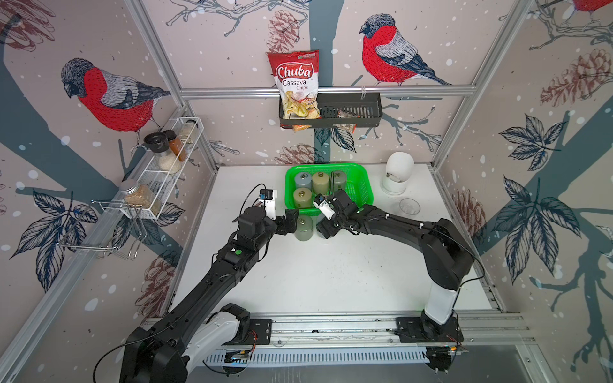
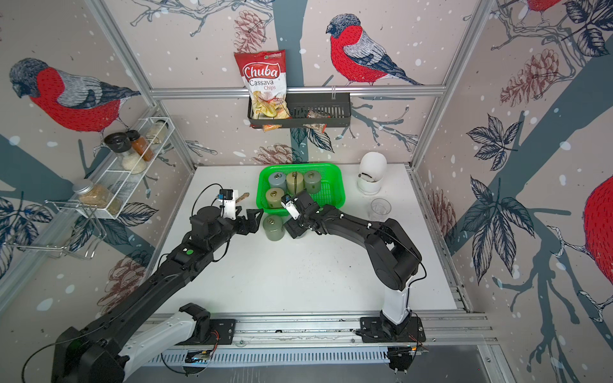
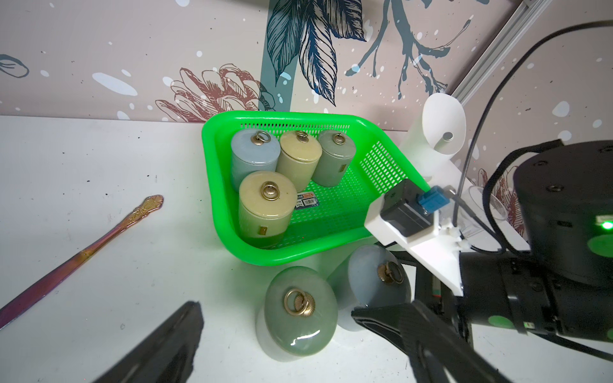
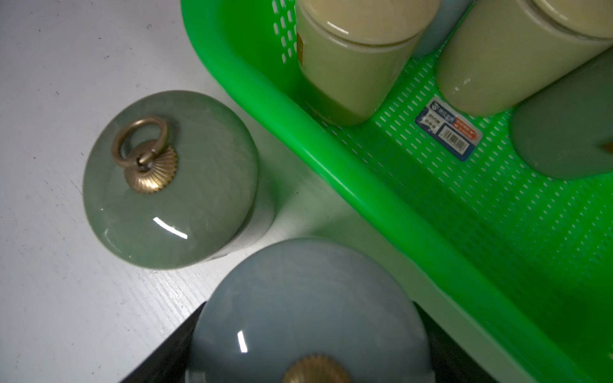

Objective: Take the tea canister out of the basket
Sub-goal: Place the tea canister at the center of the board.

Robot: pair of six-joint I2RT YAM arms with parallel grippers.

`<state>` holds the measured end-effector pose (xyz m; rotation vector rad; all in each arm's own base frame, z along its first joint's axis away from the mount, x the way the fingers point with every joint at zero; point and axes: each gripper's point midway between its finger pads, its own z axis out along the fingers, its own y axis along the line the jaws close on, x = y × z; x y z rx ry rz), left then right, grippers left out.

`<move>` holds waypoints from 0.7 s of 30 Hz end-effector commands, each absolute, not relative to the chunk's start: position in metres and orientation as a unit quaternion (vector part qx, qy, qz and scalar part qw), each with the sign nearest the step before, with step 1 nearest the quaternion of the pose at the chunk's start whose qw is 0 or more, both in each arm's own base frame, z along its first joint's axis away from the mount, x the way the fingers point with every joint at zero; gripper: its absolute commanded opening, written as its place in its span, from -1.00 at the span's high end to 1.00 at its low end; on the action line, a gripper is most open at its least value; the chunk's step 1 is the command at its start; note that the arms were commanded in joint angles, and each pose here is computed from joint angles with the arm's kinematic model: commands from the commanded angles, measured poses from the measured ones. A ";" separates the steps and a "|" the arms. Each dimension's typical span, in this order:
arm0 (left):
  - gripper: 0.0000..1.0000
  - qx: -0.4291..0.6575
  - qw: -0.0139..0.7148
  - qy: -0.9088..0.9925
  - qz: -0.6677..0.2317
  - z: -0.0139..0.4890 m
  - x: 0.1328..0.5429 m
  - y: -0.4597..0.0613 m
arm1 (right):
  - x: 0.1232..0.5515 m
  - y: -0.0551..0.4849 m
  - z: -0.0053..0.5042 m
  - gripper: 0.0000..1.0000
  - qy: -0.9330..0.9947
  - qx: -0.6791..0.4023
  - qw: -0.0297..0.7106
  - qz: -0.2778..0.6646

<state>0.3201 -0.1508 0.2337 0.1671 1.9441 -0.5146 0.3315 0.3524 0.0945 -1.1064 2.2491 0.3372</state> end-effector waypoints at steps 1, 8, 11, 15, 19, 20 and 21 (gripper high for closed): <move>-0.94 0.077 0.538 0.812 -0.212 0.237 0.321 -0.151 | 0.340 0.364 0.103 1.00 0.839 -0.409 0.330 0.144; -0.94 0.077 0.539 0.812 -0.211 0.238 0.323 -0.152 | 0.338 0.367 0.096 1.00 0.838 -0.409 0.328 0.149; -0.94 0.078 0.540 0.811 -0.212 0.239 0.323 -0.152 | 0.339 0.367 0.093 1.00 0.839 -0.408 0.326 0.148; -0.94 0.078 0.539 0.812 -0.211 0.238 0.323 -0.152 | 0.338 0.369 0.091 1.00 0.839 -0.411 0.326 0.148; -0.94 0.078 0.539 0.812 -0.210 0.238 0.323 -0.152 | 0.337 0.370 0.089 1.00 0.838 -0.412 0.326 0.146; -0.94 0.078 0.538 0.813 -0.210 0.237 0.323 -0.152 | 0.337 0.370 0.088 1.00 0.838 -0.412 0.326 0.146; -0.94 0.078 0.539 0.812 -0.210 0.238 0.323 -0.152 | 0.337 0.370 0.088 1.00 0.838 -0.412 0.326 0.147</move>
